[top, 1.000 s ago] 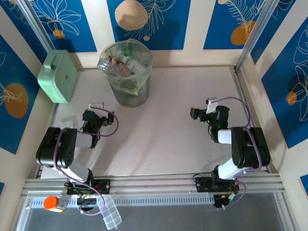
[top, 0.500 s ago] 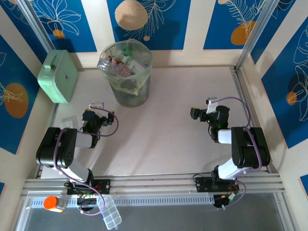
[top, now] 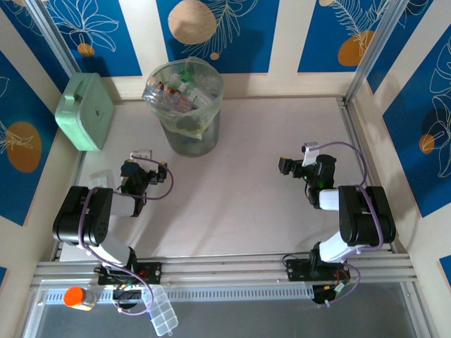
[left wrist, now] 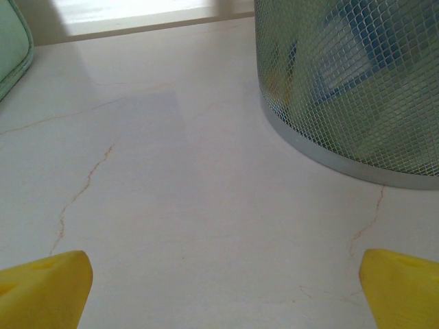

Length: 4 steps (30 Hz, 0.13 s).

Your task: Put the plastic bottles in the bin

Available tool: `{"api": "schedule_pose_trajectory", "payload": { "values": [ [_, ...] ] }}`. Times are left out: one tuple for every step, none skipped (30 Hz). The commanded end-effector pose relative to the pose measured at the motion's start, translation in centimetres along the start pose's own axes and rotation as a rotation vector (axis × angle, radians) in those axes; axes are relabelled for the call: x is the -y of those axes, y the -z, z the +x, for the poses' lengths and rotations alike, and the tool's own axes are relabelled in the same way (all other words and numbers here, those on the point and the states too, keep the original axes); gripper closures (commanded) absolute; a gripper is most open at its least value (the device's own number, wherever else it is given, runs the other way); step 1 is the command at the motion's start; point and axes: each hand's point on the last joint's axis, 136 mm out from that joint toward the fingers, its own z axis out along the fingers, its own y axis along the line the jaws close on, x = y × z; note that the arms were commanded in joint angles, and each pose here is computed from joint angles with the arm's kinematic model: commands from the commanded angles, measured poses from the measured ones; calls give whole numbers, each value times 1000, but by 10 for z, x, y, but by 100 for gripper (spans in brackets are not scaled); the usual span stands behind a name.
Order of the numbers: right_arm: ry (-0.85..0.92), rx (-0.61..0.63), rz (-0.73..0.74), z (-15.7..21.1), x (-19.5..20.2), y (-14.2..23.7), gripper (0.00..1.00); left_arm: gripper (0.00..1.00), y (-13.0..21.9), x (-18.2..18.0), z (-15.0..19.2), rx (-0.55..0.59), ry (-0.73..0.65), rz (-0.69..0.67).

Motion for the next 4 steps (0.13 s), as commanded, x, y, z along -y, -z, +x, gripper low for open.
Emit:
{"api": "schedule_pose_trajectory", "payload": {
  "values": [
    [18,19,-16,-8,-2,-1,1,1,-1,-3,-12,30,-9,6],
    [19,19,-16,-8,-2,-1,1,1,-1,-3,-12,31,-9,6],
    [19,19,-16,-8,-2,-1,1,1,0,-3,-13,35,-10,5],
    [19,19,-17,-8,-2,-1,1,1,1,-3,-13,39,-10,4]
  ]
}}
